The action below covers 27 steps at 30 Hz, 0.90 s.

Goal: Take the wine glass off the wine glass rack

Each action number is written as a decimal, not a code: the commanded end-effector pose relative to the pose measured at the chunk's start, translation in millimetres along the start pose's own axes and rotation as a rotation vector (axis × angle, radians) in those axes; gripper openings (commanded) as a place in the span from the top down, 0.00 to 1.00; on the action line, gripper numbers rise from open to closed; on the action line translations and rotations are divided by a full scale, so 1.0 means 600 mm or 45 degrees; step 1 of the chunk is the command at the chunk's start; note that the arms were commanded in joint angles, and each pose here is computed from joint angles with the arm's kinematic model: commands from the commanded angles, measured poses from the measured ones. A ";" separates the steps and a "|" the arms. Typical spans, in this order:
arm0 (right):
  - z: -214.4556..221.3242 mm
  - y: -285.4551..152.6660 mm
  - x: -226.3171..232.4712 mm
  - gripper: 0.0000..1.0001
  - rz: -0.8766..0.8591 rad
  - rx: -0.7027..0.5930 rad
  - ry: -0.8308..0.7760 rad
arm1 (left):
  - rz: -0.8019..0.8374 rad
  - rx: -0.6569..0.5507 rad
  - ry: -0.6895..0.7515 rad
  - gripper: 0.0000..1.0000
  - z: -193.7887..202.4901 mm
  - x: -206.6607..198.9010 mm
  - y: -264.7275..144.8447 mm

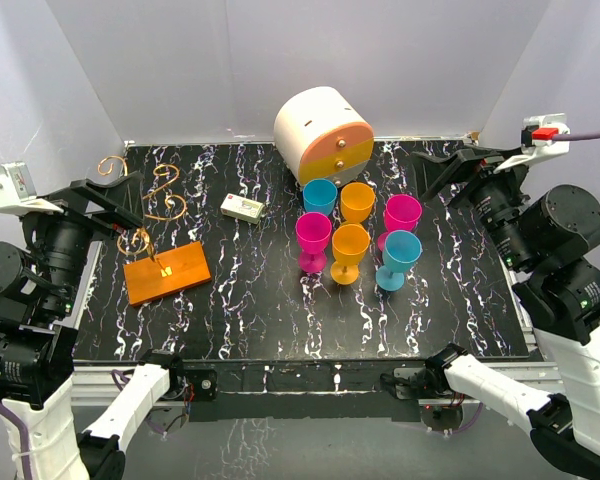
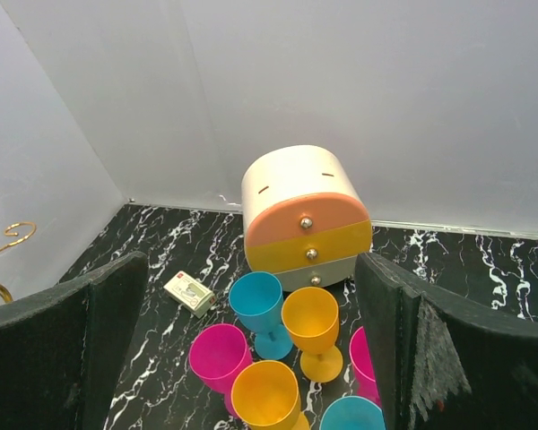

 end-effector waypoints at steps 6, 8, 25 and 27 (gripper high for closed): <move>-0.018 0.005 0.002 0.02 -0.005 -0.082 0.017 | 0.009 -0.045 0.023 0.01 -0.011 -0.002 -0.009; -0.018 0.005 0.002 0.02 -0.008 -0.082 0.021 | 0.008 -0.043 0.024 0.01 -0.010 -0.001 -0.010; -0.014 0.006 0.003 0.02 -0.007 -0.086 0.043 | 0.007 -0.053 0.039 0.01 -0.012 0.000 -0.016; -0.013 0.006 0.004 0.02 -0.009 -0.085 0.045 | 0.009 -0.052 0.040 0.01 -0.012 0.000 -0.016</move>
Point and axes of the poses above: each gripper's point midway between its finger pads, its own y axis out along the fingers, its own x axis along the line the jaws close on, z = x × y, the point moved 8 cm from there along -y, back along the fingers, and after that the axes turned 5 degrees about -y, right-handed, at the moved point
